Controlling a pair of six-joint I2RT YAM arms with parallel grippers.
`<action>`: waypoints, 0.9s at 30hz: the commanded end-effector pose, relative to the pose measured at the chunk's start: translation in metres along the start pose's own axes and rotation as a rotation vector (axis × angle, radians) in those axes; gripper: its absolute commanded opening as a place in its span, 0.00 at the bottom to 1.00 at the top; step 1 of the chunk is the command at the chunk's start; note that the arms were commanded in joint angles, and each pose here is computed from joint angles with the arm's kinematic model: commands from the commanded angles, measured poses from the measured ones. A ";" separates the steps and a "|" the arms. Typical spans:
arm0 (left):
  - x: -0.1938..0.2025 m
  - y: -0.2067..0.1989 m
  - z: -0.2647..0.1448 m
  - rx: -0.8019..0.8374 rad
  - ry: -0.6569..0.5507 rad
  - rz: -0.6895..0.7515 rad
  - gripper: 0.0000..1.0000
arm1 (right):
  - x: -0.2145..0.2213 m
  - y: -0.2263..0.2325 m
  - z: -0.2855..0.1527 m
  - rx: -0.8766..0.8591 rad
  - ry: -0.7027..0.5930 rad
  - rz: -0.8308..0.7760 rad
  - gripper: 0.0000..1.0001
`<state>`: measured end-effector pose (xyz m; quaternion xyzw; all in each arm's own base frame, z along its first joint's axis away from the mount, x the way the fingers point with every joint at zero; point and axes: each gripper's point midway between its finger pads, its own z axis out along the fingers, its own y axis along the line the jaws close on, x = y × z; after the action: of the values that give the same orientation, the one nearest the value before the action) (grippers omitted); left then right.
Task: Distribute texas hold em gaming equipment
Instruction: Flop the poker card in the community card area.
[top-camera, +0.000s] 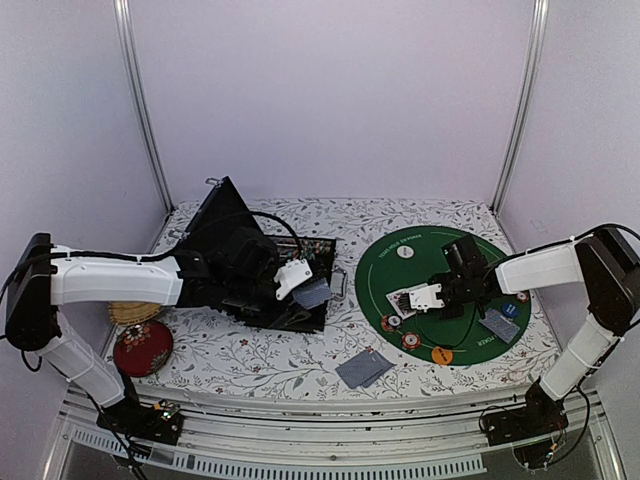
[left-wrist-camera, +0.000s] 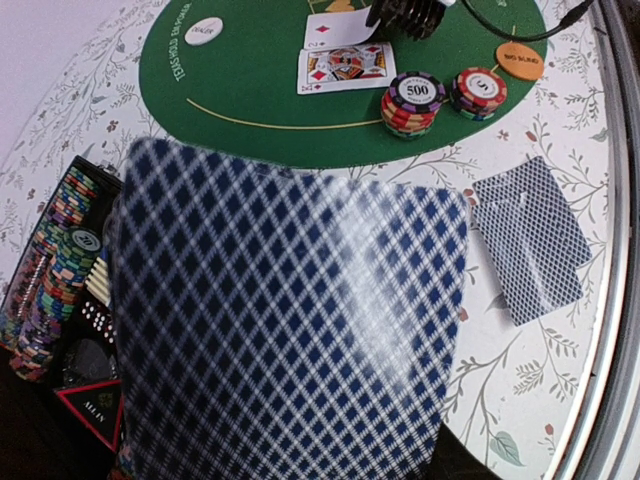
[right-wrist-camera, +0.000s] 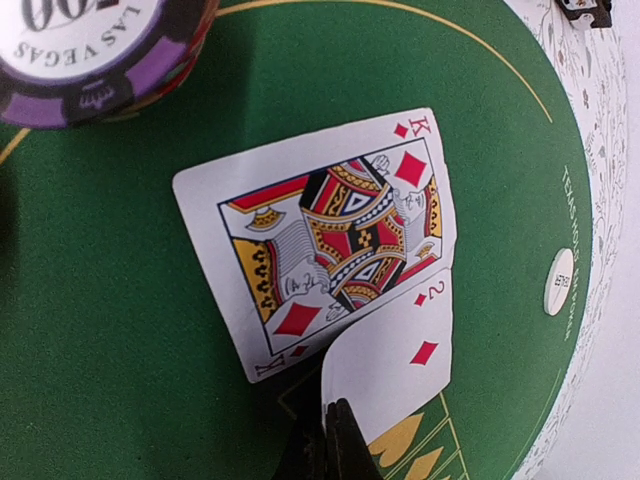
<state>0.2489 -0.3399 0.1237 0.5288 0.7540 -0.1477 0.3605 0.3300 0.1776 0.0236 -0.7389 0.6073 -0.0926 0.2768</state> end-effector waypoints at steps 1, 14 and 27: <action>-0.006 0.006 -0.005 -0.015 -0.022 -0.005 0.51 | 0.002 0.006 0.000 -0.021 0.010 -0.022 0.02; -0.005 0.005 -0.006 -0.015 -0.021 -0.002 0.52 | -0.004 0.020 -0.011 -0.039 0.024 -0.100 0.39; -0.010 0.007 -0.007 -0.019 -0.036 0.006 0.52 | -0.093 -0.157 -0.200 0.478 -0.639 0.609 0.99</action>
<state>0.2491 -0.3399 0.1238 0.5289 0.7539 -0.1473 0.3608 0.3363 0.2014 0.1595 -0.6301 0.6196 -0.0927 0.4588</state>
